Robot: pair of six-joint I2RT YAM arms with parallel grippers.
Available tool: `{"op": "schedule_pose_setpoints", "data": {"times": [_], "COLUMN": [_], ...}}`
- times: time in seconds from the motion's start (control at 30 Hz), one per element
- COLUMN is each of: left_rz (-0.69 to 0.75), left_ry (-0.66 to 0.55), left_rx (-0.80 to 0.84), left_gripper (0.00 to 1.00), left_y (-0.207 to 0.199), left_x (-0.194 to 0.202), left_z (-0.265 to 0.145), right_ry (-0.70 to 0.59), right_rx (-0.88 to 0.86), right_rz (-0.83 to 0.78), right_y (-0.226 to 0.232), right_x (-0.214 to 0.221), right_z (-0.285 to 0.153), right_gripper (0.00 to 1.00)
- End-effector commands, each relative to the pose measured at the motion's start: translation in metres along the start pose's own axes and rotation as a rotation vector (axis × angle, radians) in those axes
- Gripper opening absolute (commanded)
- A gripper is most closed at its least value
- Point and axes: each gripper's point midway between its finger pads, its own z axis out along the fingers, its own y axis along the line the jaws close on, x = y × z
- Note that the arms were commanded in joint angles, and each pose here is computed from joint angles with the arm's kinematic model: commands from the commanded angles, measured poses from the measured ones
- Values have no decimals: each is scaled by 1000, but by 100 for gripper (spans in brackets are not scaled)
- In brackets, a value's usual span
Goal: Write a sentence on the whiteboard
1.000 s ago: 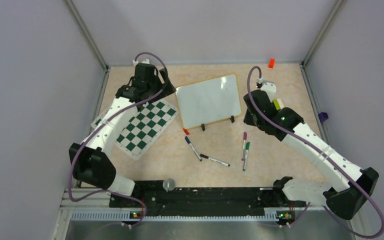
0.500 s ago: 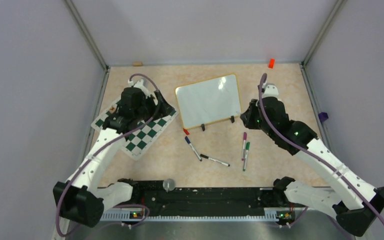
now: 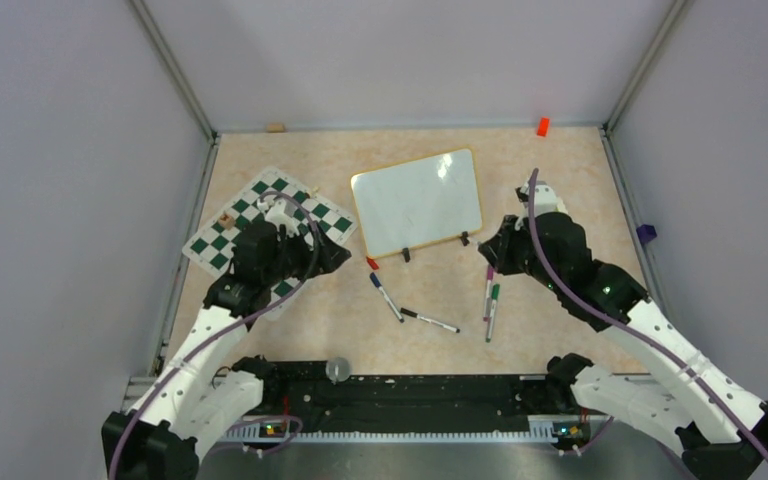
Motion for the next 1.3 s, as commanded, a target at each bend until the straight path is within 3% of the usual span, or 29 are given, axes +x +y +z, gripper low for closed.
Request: {"op": "schedule_pose_setpoints", "data": {"times": [0.0,0.43,0.5,0.53,0.7,0.87,1.0,1.27], "left_rz": [65,70,94,104,110,134,141,221], "left_ry": [-102,-190,-238,-260,-366,-265,-120,-172], "left_rx": [64,100,91,84,-60,-112,-7,184], "left_gripper": [84,89,94,98,99,99,98,96], "left_y": [-12,-6,-1,3,41,49,42,28], "left_x": [-17,-18,-24,-26,-40,-44,-22,-27], "left_z": [-6,0,5,9,29,53,77,70], "right_ry": [-65,-41,-46,-51,-73,-67,-77,-117], "right_rx": [-32,-36,-61,-68,-56,-33,-37,-66], "right_rz": [-21,-74,-78,-76,-71,-80,-104,-158], "right_y": [1,2,7,9,8,6,10,18], "right_x": [-11,-10,-11,-12,-16,-18,-25,-39], "right_z": [-7,-4,-2,-2,4,13,19,21], "right_gripper": [0,0,0,0,0,0,0,0]}}
